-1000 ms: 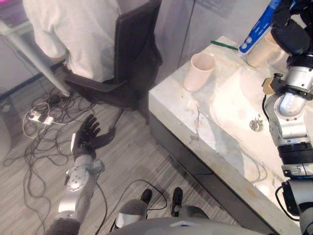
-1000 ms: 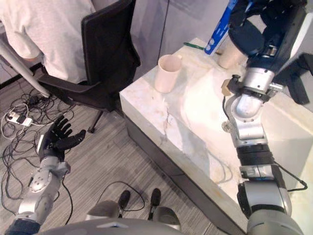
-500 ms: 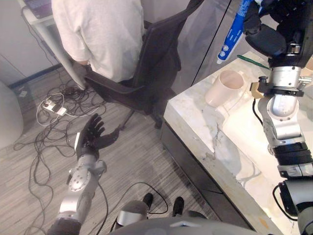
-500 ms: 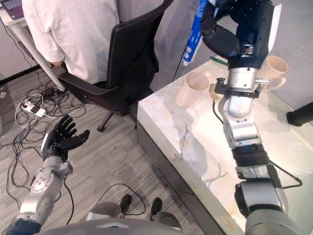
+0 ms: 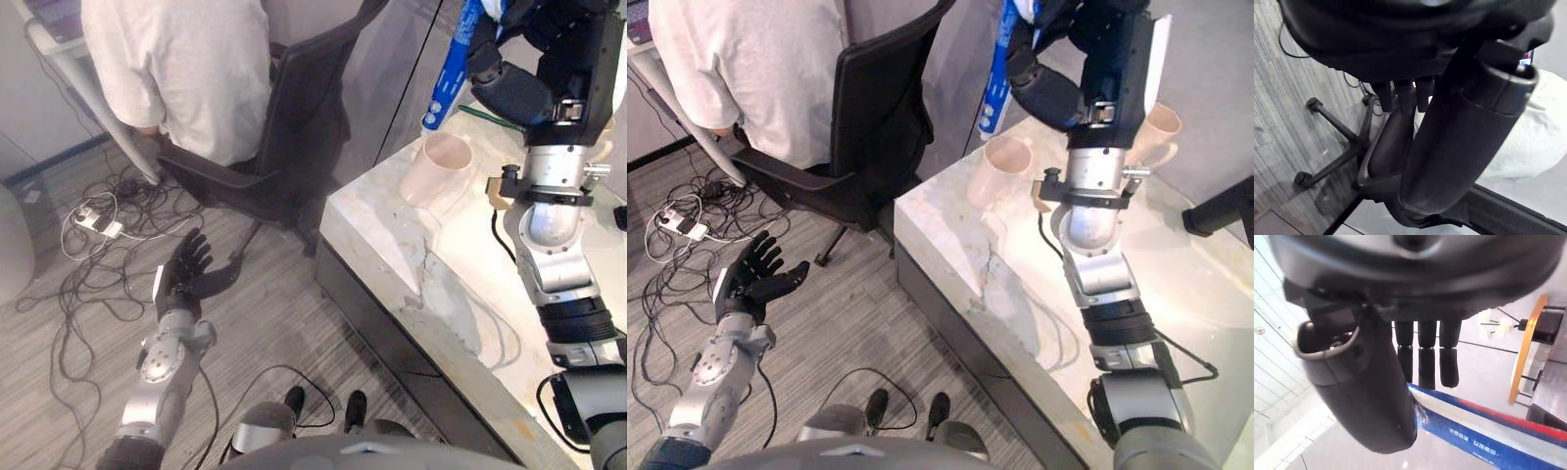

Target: Organize the bathroom.

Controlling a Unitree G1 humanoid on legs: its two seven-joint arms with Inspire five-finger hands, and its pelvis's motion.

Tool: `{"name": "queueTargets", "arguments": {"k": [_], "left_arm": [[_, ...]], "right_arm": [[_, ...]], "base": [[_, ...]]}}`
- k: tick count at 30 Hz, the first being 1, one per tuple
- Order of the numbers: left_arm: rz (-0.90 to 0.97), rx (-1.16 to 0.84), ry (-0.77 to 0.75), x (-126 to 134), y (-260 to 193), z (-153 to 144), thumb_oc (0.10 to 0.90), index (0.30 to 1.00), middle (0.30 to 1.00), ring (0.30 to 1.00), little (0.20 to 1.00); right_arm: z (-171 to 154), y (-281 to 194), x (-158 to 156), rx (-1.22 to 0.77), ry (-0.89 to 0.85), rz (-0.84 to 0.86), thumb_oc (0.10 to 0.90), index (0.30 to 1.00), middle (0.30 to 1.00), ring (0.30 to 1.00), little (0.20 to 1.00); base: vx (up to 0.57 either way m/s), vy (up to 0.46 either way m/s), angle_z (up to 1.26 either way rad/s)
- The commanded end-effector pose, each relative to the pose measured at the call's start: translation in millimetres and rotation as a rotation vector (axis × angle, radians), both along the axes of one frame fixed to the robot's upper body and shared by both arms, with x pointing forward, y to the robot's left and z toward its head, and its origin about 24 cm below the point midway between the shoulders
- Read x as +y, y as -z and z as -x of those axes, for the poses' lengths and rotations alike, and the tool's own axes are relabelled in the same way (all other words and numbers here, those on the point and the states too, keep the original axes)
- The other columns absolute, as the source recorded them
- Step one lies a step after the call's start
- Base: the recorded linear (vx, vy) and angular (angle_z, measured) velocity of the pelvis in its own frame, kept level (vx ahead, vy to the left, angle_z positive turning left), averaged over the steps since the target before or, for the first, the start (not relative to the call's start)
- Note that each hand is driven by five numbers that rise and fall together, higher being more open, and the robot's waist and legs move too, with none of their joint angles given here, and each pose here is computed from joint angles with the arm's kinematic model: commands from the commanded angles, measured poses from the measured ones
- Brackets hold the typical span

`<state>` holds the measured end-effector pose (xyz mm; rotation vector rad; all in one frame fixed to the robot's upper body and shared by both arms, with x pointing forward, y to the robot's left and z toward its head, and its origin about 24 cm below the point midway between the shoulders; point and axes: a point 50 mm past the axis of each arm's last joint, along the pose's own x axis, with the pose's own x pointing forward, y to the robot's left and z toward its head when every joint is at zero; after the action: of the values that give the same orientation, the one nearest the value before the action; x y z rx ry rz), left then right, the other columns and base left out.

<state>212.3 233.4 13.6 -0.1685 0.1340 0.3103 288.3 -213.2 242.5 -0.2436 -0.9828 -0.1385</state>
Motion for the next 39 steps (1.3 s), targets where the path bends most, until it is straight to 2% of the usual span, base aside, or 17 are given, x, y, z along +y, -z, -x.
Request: {"name": "queueTargets", "arguments": {"k": [1,28,38,39], "left_arm": [[-0.080,-0.203,0.044,-4.3,-37.2,-11.1,0.800,0.900,0.900,0.900,0.900],[-0.128,-0.114,0.024,8.7,-22.0,3.3,0.800,0.900,0.900,0.900,0.900],[-0.127,-0.110,0.043,6.1,-23.0,3.0,0.800,0.900,0.900,0.900,0.900],[-0.128,-0.108,0.040,5.9,-22.1,3.3,0.800,0.900,0.900,0.900,0.900]], "right_arm": [[21.1,-35.3,-5.5,-0.228,-0.028,-0.075,0.400,0.300,0.300,0.300,0.300],[17.8,-16.7,-25.1,-0.204,0.081,-0.115,0.400,0.300,0.300,0.300,0.300],[14.0,5.6,-31.1,-0.080,0.100,-0.154,0.400,0.300,0.300,0.300,0.300],[15.1,14.2,-30.4,-0.054,0.094,-0.159,0.452,0.378,0.378,0.378,0.378]], "base": [[0.04,-0.024,-0.01],[0.07,-0.041,0.00],[0.04,-0.028,0.07],[0.00,0.000,0.00]]}}
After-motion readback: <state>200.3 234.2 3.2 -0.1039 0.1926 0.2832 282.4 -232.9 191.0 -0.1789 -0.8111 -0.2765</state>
